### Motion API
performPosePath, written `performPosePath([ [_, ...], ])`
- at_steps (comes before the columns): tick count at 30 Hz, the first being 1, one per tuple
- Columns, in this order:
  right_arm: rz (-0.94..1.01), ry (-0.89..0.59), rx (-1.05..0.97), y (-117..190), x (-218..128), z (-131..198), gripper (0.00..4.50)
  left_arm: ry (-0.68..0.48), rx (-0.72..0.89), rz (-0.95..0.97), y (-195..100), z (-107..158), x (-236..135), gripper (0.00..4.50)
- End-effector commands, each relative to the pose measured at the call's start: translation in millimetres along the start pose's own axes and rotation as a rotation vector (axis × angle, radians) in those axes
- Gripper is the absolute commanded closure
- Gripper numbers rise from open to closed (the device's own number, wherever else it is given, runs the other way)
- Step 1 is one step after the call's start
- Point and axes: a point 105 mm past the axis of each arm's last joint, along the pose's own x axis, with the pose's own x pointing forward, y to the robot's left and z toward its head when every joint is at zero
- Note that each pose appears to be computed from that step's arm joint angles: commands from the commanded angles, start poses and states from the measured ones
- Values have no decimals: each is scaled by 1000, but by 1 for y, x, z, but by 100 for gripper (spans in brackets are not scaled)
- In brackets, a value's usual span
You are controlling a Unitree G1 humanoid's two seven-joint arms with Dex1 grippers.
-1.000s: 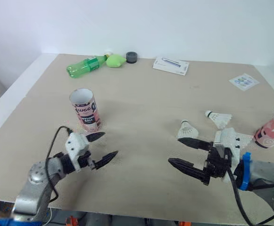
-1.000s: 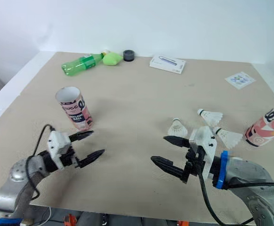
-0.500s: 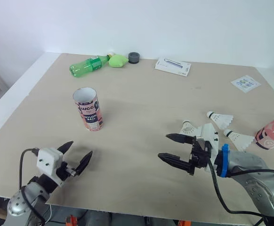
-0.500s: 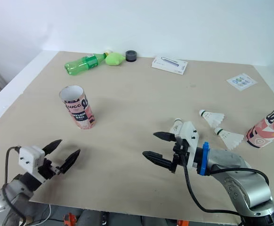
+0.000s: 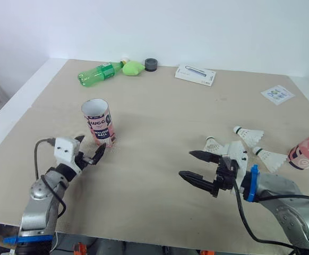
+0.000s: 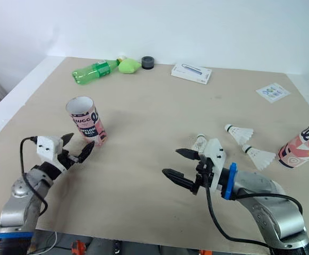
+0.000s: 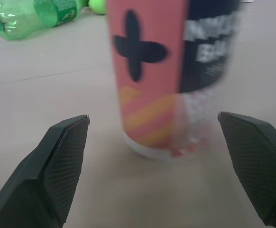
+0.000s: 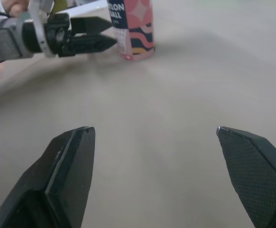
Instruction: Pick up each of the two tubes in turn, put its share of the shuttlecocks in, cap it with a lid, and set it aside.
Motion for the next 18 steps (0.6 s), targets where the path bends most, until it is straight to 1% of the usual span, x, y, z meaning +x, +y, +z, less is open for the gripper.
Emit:
performPosePath([
  [1,-13,-31,-48,4,-3,13,10,-28,-4,-14,-1,9,12,0],
  [7,-32,-30,-56,3,-3,14,10,-47,-10,-61,-7,15,30,0],
  [12,-36,-30,-60,3,-3,15,10,-46,-16,-65,-5,15,41,0],
  [15,-44,-29,-60,3,-4,15,10,-61,-12,-57,-3,19,48,0],
  [18,-48,-25,-59,3,-4,14,10,-74,-6,-75,-6,23,52,0],
])
